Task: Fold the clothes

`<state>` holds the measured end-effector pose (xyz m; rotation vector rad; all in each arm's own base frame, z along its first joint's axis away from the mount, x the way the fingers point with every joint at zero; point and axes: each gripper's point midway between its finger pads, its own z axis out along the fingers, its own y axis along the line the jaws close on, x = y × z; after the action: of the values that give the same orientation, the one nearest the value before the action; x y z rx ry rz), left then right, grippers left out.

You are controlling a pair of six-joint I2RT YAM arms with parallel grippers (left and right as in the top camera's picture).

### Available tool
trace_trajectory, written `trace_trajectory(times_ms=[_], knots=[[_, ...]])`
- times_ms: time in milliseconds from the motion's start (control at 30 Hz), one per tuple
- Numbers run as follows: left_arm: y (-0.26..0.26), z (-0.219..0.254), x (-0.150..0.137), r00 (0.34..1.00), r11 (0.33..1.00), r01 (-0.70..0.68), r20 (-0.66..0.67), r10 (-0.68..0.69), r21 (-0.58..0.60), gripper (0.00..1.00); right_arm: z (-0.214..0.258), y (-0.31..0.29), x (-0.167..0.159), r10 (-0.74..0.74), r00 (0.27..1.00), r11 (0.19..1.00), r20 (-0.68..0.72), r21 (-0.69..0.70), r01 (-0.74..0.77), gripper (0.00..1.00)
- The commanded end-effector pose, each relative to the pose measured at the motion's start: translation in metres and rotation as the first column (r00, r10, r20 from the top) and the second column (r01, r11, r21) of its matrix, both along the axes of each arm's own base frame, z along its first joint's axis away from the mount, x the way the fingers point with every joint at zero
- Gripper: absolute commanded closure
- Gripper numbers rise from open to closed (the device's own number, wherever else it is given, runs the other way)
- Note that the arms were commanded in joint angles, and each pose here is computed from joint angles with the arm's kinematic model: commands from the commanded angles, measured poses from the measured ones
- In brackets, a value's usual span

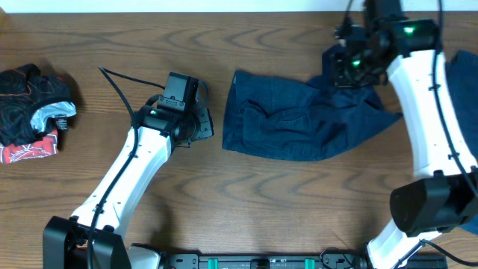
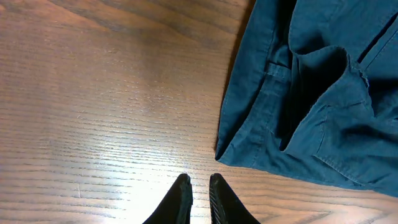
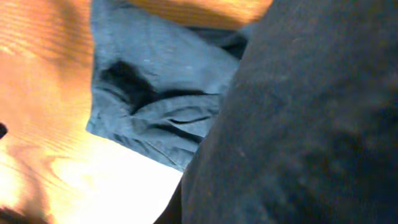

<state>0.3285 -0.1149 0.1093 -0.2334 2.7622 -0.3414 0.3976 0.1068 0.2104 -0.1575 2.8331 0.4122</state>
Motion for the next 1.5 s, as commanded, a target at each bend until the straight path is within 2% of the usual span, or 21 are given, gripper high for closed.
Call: trace_trajectory(times_ms=[0, 467, 567, 733, 833, 1033, 1233, 1400, 1467], knots=[[0.001, 0.006, -0.001, 1.000, 1.000, 0.004, 0.013, -0.004, 0.000, 0.86, 0.017, 0.022, 0.000, -0.003, 0.999, 1.000, 0.050, 0.016, 0.002, 0.99], [0.002, 0.004, -0.004, 1.000, 1.000, 0.003, -0.001, -0.003, 0.004, 0.88, 0.030, 0.114, 0.017, 0.073, 0.976, 0.989, 0.204, 0.110, -0.097, 0.99], [0.004, 0.003, -0.005, 1.000, 1.000, 0.001, -0.006, -0.001, 0.012, 0.94, 0.021, 0.127, 0.016, 0.087, 0.978, 0.988, 0.188, 0.109, -0.109, 0.99], [0.019, 0.006, 0.008, 0.998, 0.994, -0.048, 0.056, 0.042, 0.095, 0.94, -0.004, 0.136, 0.014, 0.097, 0.987, 0.990, 0.128, 0.090, -0.109, 0.99], [0.019, 0.002, 0.011, 0.997, 0.994, -0.049, 0.058, 0.044, 0.097, 0.94, -0.015, 0.140, 0.014, 0.106, 0.989, 0.990, 0.102, 0.079, -0.114, 0.99], [0.019, -0.003, 0.012, 0.997, 0.993, -0.067, 0.042, 0.063, 0.093, 0.94, -0.020, 0.109, 0.019, 0.011, 0.993, 0.998, 0.115, -0.061, -0.004, 0.99], [0.014, -0.015, 0.016, 0.999, 0.995, -0.044, 0.024, 0.042, 0.089, 0.94, -0.017, 0.083, 0.018, -0.045, 0.995, 0.995, 0.089, -0.083, 0.052, 0.99], [-0.009, -0.057, 0.015, 0.996, 1.000, 0.008, -0.092, -0.008, 0.004, 0.94, -0.011, 0.053, 0.017, -0.134, 0.987, 0.981, 0.090, -0.129, 0.145, 0.99], [-0.019, -0.069, 0.021, 0.995, 0.999, 0.024, -0.099, -0.027, -0.031, 0.94, -0.004, 0.046, 0.017, -0.146, 0.982, 0.975, 0.117, -0.150, 0.163, 0.99]])
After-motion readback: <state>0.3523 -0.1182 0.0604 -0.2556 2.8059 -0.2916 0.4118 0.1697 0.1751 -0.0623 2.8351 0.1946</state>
